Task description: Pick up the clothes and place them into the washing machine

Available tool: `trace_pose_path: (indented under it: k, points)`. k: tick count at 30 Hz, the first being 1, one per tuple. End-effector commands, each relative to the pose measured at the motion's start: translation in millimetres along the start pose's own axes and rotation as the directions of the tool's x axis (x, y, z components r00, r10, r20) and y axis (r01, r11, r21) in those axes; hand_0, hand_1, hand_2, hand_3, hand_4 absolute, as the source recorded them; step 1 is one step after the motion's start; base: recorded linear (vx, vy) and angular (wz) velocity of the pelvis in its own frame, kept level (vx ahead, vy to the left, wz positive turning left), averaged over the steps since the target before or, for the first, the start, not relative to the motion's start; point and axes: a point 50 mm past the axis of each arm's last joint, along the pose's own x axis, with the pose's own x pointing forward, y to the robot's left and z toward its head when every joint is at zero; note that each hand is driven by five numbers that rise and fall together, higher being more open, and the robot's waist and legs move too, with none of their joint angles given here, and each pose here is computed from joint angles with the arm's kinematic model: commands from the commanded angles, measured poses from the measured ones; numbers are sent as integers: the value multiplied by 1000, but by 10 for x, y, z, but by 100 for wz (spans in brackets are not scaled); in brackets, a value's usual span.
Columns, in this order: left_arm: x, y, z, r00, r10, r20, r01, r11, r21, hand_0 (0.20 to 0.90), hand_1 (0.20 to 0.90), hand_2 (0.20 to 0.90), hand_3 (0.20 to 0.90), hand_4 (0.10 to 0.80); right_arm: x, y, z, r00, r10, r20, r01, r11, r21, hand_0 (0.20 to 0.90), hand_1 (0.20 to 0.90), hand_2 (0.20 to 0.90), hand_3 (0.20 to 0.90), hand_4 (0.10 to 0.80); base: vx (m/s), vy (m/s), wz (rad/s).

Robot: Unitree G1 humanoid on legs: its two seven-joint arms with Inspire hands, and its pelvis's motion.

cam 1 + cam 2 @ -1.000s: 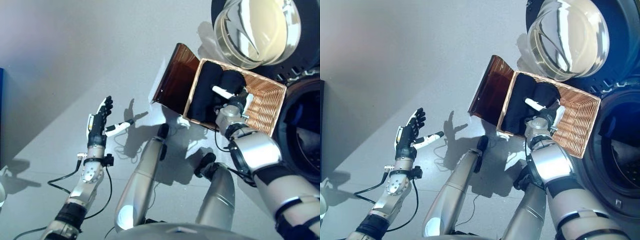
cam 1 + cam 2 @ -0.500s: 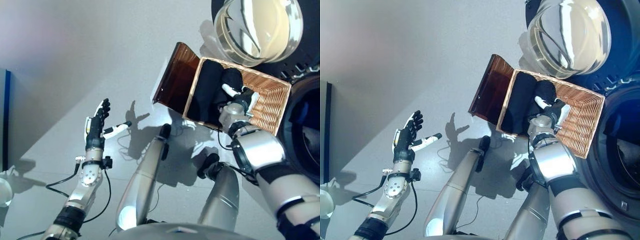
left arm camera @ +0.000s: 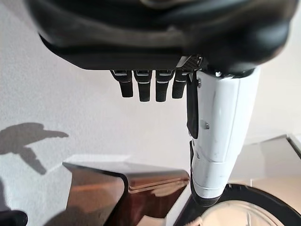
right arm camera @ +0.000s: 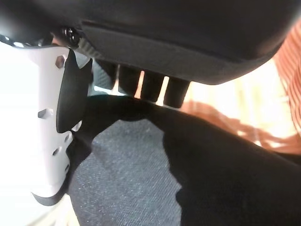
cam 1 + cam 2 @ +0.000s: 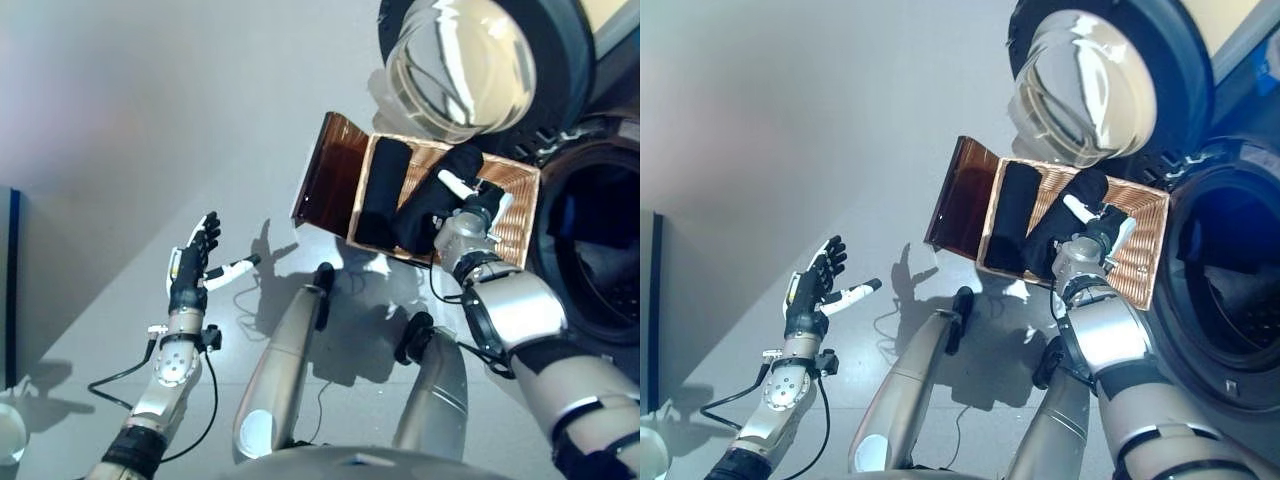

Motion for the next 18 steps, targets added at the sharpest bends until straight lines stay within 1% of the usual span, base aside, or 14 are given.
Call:
trace_pose_path:
  k: [1,5,11,18]
  points:
    - [22,234,155,992,59,110,-58,998,-11,900,900,900,900,800,53,-56,358,981,1,194,-18,996,86,200,200,200,200,300,49,10,-20]
    - [-25,207,9,998,39,43,-38,999,-8,900,900,900,900,800,55,-119,191,985,18,172,-35,994,99,200,200,200,200,300,62,4,-16]
    - [-82,141,-92,1000,16,-6,-16,999,-28,900,900,900,900,800,33,-156,6,987,51,151,-66,993,98,200,200,200,200,300,62,3,-13]
    - [-138,110,-180,999,12,-49,-14,999,-45,900,900,900,900,800,35,-252,-104,991,24,133,-45,987,154,200,200,200,200,300,0,2,-4]
